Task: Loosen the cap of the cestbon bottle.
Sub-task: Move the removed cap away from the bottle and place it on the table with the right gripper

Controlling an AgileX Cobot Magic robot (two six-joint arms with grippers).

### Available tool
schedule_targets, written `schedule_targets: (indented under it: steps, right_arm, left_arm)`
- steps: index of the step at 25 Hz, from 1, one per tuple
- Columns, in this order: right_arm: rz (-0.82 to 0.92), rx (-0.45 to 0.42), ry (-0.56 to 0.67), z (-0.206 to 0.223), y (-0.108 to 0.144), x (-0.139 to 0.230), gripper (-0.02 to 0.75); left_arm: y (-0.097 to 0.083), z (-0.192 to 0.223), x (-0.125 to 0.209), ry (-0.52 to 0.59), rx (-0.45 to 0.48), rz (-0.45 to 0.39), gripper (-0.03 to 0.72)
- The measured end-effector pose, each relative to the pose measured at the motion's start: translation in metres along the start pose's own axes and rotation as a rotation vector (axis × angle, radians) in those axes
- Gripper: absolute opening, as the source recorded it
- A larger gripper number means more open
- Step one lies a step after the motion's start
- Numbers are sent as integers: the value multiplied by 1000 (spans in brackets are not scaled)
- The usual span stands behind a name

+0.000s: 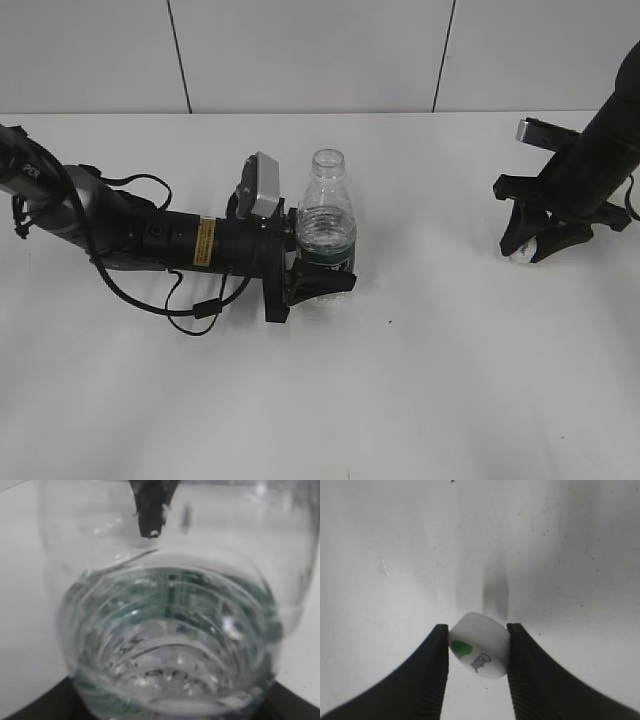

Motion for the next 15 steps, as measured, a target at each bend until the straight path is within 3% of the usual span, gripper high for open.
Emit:
schedule_targets:
  steps: [15]
  right_arm:
    - [41,-5,5,0,1,1,276]
  left_arm:
    - [0,0,0,0,0,0,404]
Point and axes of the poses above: a point on each arm's last joint axis where the gripper is mounted, z pointing out along that axis toward the gripper, y along the wrist's bending axis when the last joint is at zero, x = y × z, the point moved 1 cm from there along z, pointing out along that axis toward the gripper, and after that the axes turned 1 degree about z, right-handed, at the moved point
